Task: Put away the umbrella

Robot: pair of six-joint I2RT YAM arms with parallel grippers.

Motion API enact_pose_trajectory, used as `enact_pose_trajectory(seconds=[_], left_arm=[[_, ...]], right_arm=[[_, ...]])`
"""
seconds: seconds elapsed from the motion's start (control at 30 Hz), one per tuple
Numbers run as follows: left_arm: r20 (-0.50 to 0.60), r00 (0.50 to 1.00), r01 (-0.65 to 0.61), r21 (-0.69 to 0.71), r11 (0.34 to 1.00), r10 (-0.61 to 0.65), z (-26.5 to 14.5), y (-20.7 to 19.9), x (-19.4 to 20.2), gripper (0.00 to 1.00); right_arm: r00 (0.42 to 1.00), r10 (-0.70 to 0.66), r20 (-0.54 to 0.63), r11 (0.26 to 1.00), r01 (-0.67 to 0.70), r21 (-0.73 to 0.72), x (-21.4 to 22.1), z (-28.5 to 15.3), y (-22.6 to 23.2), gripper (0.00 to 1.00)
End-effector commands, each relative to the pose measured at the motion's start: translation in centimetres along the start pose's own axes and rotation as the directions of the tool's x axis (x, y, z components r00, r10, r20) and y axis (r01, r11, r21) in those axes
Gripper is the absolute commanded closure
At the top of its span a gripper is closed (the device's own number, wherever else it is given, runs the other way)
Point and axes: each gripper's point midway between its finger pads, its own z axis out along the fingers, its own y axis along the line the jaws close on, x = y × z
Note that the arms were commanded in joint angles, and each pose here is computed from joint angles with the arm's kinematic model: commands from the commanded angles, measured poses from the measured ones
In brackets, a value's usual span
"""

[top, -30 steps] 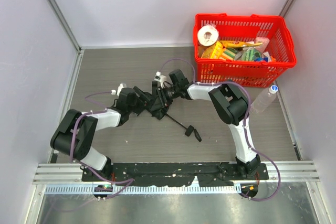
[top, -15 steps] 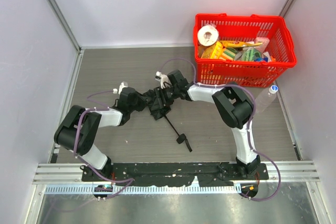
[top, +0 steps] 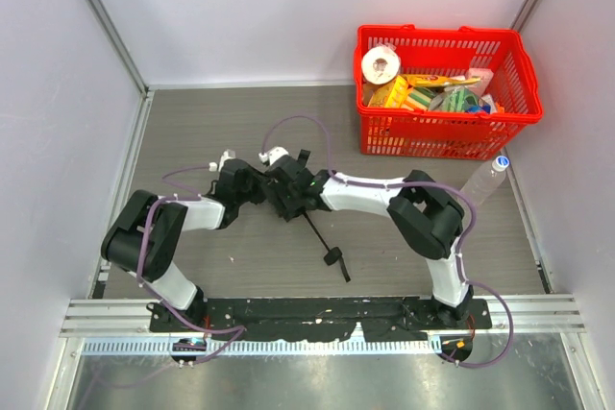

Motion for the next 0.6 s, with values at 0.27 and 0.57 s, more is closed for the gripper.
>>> enact_pose_trajectory(seconds=[0.27,0.57], left_arm=[[-0.207,0.973,0.044,-0.281,0.959,-0.105,-2.7,8.7,6.0,0.96],[-0.177,0.981,0.047,-0.161,0.986,-0.076,-4.6,6.3,3.1,0.42]], right_arm=[[0.999,0.022,-0.030,0.973,-0.015,0.229,5.0,3.1,-2.1,0.72],[0.986,0.033,-0.163,0.927,-0.091,-0.363,6.1,2.4,1.4,0.99]])
